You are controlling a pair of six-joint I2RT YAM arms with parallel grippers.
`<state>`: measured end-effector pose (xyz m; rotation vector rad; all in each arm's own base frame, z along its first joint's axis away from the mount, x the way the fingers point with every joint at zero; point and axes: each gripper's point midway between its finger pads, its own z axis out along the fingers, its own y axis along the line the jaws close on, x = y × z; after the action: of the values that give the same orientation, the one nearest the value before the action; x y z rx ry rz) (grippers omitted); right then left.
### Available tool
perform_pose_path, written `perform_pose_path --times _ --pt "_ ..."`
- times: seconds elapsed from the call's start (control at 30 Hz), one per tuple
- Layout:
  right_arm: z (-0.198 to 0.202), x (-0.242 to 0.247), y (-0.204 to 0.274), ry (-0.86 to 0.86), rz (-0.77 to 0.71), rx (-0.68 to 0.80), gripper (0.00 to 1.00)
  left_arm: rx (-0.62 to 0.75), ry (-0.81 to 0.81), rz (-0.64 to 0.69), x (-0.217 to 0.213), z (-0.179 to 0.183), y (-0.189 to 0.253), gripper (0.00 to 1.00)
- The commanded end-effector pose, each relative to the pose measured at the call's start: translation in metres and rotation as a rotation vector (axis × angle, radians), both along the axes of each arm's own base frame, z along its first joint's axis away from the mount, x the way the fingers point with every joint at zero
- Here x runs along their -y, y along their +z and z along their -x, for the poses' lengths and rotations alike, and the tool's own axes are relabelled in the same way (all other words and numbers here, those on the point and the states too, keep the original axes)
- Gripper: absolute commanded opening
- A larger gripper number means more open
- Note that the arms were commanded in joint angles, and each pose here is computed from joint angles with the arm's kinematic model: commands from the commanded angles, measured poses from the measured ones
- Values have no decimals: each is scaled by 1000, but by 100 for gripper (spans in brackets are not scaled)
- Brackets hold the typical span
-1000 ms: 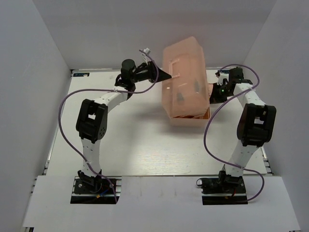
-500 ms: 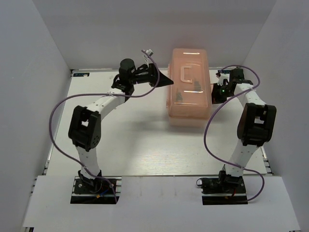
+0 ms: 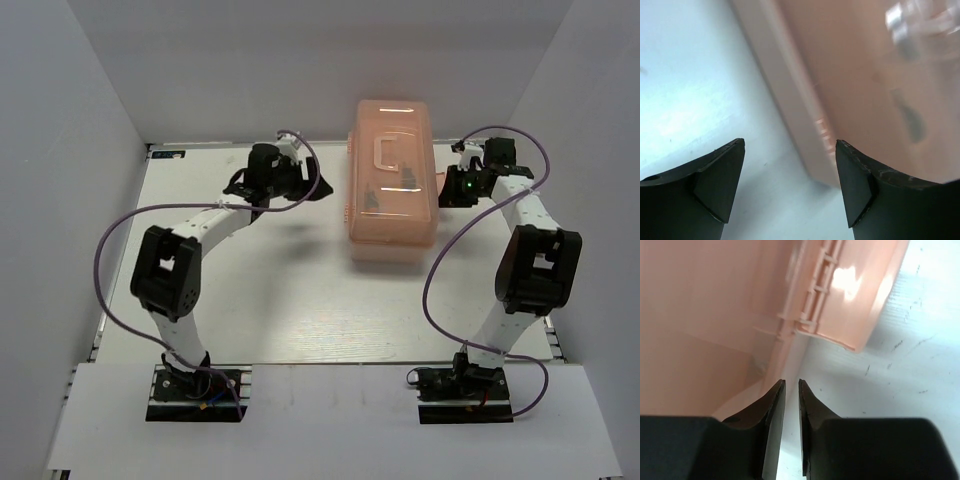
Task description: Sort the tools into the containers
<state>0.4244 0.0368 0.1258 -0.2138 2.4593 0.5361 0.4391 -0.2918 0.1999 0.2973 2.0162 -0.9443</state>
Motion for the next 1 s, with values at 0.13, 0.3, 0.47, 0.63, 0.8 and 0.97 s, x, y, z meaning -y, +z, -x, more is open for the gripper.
perform_pose_path --times 0.13,0.3,0.47,0.63,0.8,0.97 --pt "-22 -12 18 42 -56 63 23 -123 -68 -83 9 21 -66 83" --pt "-26 -18 20 55 -77 74 23 -144 -218 -49 36 43 -78 83" --pt "-23 -7 14 14 -16 68 23 -147 -308 -13 54 52 -82 83" --pt "-15 34 6 -136 164 110 26 -149 -358 -13 71 59 -87 83" --pt "-5 44 13 -162 205 162 26 -142 -381 -15 75 64 -87 83" --pt "-3 50 20 -181 209 173 26 -139 -284 -63 55 61 -86 83"
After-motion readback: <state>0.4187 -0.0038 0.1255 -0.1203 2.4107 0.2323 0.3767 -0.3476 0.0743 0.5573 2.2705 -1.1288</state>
